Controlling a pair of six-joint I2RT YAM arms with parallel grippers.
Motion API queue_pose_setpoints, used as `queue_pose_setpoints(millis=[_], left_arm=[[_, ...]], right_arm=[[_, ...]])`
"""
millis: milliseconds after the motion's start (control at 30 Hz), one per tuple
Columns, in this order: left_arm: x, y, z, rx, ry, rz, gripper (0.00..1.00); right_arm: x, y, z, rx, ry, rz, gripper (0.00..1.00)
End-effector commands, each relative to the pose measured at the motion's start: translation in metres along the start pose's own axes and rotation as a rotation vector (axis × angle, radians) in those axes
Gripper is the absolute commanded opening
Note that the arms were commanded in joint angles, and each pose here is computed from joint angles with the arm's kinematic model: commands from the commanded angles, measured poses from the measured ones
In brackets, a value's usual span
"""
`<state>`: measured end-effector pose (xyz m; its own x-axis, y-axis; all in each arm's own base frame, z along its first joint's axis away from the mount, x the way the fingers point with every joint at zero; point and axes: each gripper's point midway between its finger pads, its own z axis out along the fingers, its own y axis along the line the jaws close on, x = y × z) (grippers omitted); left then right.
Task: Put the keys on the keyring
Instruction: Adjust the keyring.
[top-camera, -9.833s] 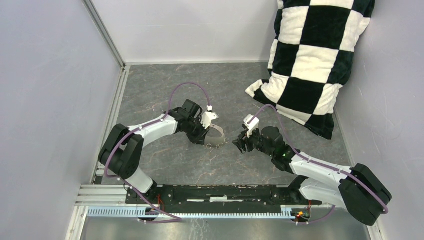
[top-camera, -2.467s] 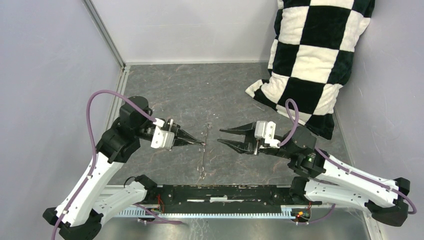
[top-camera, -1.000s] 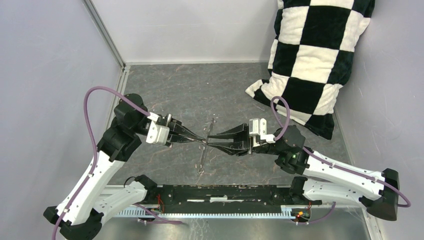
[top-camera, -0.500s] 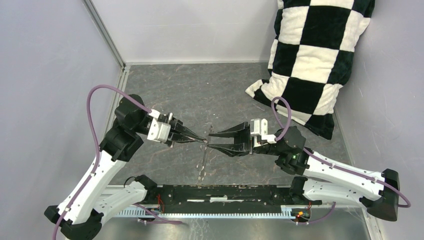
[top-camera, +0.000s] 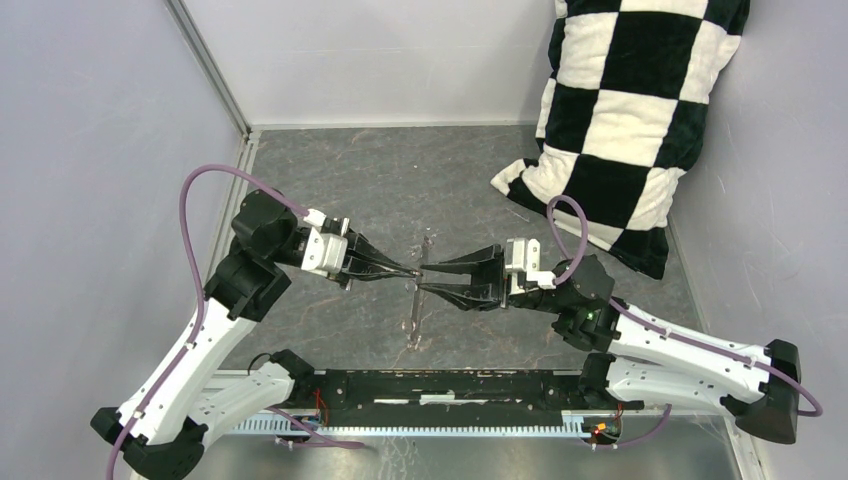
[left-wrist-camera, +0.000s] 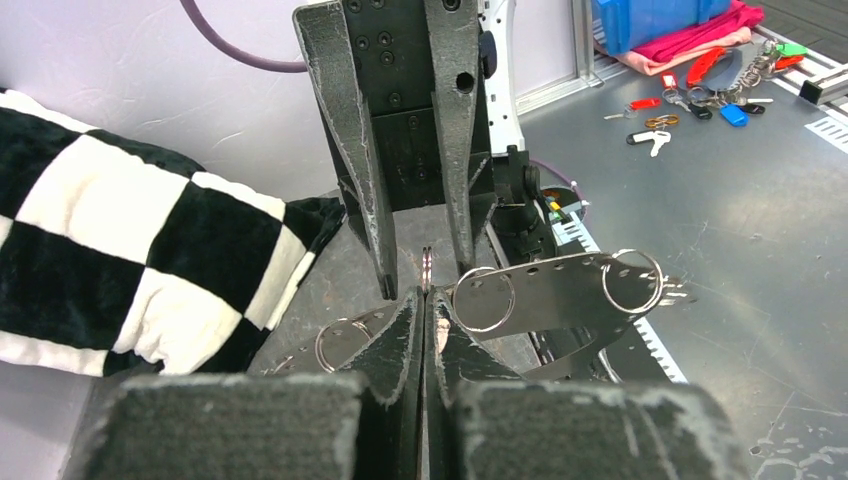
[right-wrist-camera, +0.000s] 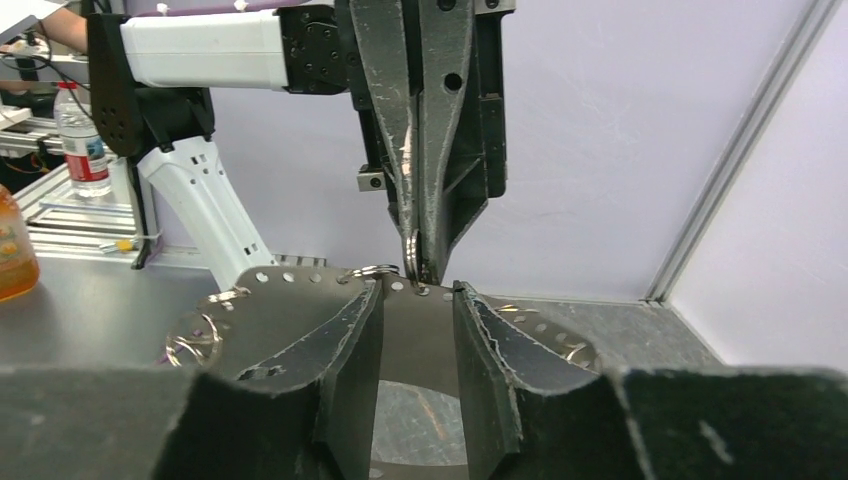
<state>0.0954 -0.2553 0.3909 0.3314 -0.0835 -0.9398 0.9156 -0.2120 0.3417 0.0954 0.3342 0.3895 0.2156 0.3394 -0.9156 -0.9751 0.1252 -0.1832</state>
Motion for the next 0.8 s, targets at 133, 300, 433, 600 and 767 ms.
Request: queue_pose_setpoints(millis=[133,300,433,600,767], left_arm=[[-0.006,-0.004,0.0,0.016,-0.018,-0.004,0.02],[-0.006,-0.003,0.001,0.016,-0.017,0.001,0.02],[-0.005,-0.004,0.001,0.015,-0.016,-0.001,0.02],[-0.005,-0.003,0.0,0.01,-0.015,0.003,0.02],[-0.005,-0.003,0.0,0.004,-0.014,0.002,0.02]], right_arm=[[-0.018,-0.011,-0.006,0.071,-0.061,-0.063,0.29],[-0.016,-0.009,-0.003,0.052,-0.058,-0.048,0.22],[-0.016,-0.004,0.0,0.027,-0.058,-0.034,0.26],[-0.015,-0.004,0.001,0.02,-0.053,-0.034,0.34],[-0.016,-0.002,0.006,0.001,-0.055,-0.036,0.38]])
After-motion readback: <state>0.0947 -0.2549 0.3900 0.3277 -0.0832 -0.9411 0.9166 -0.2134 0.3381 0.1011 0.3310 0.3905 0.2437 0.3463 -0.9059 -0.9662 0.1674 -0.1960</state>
